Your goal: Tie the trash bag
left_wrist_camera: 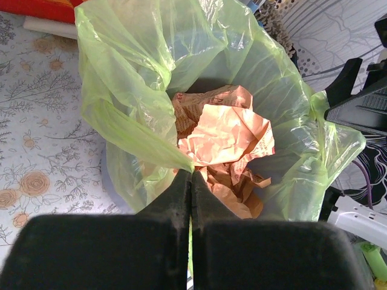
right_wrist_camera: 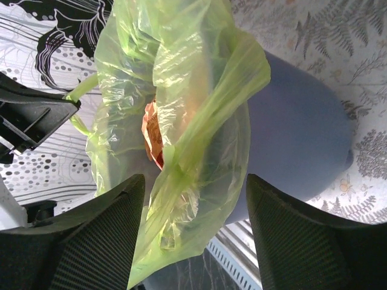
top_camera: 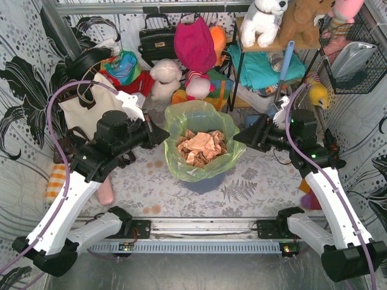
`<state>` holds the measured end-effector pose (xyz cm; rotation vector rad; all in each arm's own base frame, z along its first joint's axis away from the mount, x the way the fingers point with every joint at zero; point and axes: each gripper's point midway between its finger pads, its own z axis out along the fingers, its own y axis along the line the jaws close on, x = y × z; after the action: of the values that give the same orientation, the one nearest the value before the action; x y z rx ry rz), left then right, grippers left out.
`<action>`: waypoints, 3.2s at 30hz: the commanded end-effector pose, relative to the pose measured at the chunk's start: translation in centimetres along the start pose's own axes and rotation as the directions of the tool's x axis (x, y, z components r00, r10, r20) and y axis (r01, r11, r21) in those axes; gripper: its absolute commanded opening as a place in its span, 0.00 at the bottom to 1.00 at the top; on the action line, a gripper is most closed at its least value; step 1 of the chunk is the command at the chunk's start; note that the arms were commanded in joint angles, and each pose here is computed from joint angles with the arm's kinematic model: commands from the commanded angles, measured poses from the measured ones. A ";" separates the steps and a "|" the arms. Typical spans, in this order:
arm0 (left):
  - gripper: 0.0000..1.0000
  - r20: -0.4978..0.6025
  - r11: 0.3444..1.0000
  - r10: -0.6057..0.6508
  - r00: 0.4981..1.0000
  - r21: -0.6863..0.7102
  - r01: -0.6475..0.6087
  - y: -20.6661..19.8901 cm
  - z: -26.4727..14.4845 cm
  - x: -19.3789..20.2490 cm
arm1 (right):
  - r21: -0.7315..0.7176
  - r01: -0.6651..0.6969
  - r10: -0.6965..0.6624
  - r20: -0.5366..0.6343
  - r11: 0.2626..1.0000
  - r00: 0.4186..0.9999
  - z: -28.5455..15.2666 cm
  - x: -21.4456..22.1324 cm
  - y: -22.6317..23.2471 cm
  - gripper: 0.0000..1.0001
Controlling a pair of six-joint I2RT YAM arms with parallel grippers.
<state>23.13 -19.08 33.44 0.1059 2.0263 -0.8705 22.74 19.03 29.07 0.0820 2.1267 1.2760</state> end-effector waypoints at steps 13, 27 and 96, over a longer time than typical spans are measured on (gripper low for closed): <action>0.00 0.024 0.999 0.018 1.000 0.028 -0.018 -0.4 0.1 -0.4 | -0.039 0.021 -0.025 -0.108 0.999 0.994 1.4 1.4 0.3 0.57; 0.00 0.011 1.000 0.018 1.000 0.016 -0.018 0.0 0.3 -0.1 | 0.128 0.079 -0.071 -0.067 0.989 0.995 -0.6 1.3 -1.6 0.29; 0.00 -0.090 1.000 0.000 0.996 0.018 0.002 0.2 -1.8 2.7 | 0.264 0.046 -0.035 -0.044 0.963 0.998 -3.1 4.1 -4.8 0.00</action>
<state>21.95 -18.82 31.50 0.1194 2.1003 -0.8670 19.67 16.51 22.51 0.1498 2.3454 1.0261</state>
